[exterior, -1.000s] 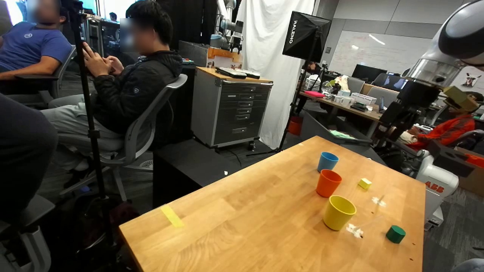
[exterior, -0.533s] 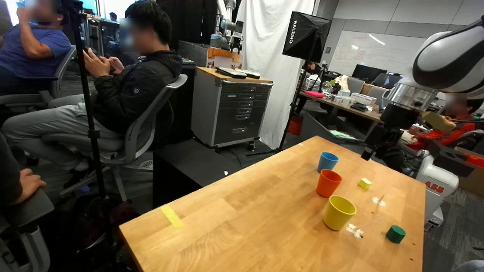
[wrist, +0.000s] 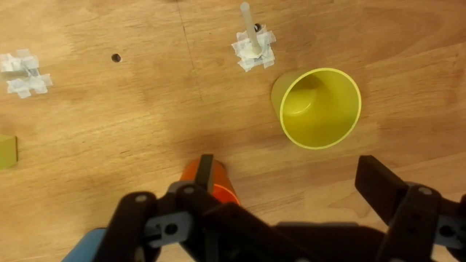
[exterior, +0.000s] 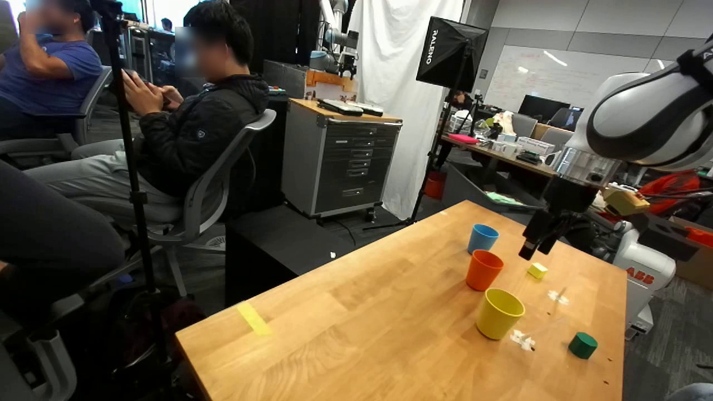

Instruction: Stack up the cups

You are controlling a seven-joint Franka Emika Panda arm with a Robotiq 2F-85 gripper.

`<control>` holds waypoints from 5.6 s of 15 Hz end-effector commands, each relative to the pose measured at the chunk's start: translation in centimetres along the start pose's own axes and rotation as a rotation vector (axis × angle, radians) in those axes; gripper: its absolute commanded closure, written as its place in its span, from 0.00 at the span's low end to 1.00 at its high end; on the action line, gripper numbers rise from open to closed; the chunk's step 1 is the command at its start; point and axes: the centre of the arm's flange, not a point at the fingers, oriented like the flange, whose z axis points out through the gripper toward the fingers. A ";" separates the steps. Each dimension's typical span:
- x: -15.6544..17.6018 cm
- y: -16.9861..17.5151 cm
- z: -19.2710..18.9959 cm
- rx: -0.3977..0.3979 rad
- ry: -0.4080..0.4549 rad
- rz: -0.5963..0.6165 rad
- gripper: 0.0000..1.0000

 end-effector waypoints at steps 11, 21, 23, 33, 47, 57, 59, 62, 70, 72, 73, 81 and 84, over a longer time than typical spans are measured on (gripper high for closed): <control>-0.7 0.3 5.6 -0.066 -0.058 -0.091 0.00; -0.1 -1.9 9.7 -0.096 -0.069 -0.172 0.00; 0.0 -2.3 10.1 -0.095 -0.067 -0.181 0.00; 0.2 -2.8 10.4 -0.080 -0.031 -0.162 0.55; -0.1 -2.6 7.5 -0.033 0.015 -0.116 0.96; 0.7 7.1 -4.9 0.224 0.180 0.167 0.99; 1.1 9.4 -6.9 0.232 0.213 0.239 0.99; 2.0 11.9 -8.6 0.221 0.234 0.300 0.99; 4.7 12.5 -8.5 0.178 0.214 0.384 0.98; 5.4 11.8 -8.2 0.170 0.205 0.390 0.98; 5.7 11.5 -8.0 0.165 0.197 0.390 0.98; 6.3 11.9 -5.2 0.094 0.112 0.418 0.98; 6.5 11.8 -3.9 0.078 0.086 0.419 0.98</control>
